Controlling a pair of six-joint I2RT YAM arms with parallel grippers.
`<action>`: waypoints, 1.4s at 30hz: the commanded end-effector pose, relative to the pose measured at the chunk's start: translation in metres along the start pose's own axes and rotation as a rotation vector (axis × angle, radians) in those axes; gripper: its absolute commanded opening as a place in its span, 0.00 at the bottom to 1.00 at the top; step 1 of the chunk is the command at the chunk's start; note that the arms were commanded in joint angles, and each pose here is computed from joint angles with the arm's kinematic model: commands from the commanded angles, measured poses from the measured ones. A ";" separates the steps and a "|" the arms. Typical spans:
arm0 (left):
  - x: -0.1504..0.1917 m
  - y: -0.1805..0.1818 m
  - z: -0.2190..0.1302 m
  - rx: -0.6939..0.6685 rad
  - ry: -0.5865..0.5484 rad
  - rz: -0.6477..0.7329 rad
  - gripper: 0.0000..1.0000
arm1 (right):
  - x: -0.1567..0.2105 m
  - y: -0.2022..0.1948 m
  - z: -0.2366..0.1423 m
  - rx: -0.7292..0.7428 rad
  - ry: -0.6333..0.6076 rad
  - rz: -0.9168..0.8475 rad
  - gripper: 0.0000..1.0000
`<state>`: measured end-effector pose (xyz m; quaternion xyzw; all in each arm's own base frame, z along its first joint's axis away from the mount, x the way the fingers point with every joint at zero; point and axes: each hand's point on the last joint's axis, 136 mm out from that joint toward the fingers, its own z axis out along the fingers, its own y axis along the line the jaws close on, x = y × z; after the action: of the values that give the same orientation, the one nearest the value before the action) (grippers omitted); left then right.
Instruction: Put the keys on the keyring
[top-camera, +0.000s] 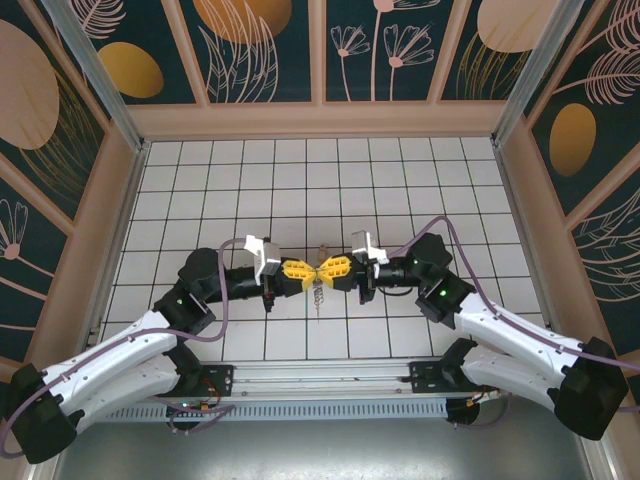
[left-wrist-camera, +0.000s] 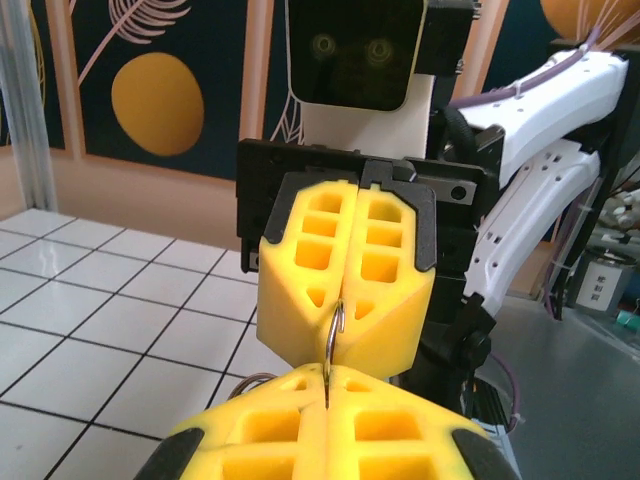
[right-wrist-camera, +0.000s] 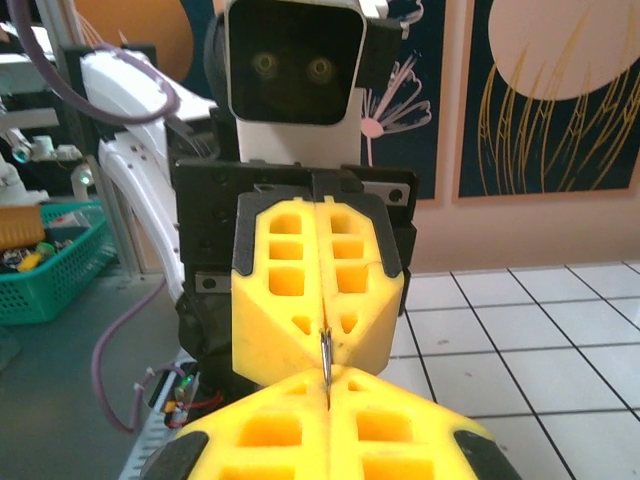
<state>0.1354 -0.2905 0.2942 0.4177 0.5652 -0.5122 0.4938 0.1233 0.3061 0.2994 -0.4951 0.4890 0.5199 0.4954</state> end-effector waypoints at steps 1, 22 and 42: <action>-0.016 -0.001 -0.004 -0.040 0.008 0.081 0.00 | 0.000 -0.006 -0.002 0.058 0.053 -0.043 0.05; -0.003 0.000 -0.003 -0.033 0.132 0.105 0.00 | 0.016 -0.025 0.001 0.139 0.151 -0.037 0.13; -0.008 0.000 0.004 -0.010 0.060 0.092 0.02 | 0.014 -0.019 0.009 0.079 0.115 -0.017 0.00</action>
<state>0.1507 -0.2861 0.2724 0.4496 0.6227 -0.4272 0.4771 0.1413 0.3111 0.2722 -0.5135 0.5509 0.4537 0.4764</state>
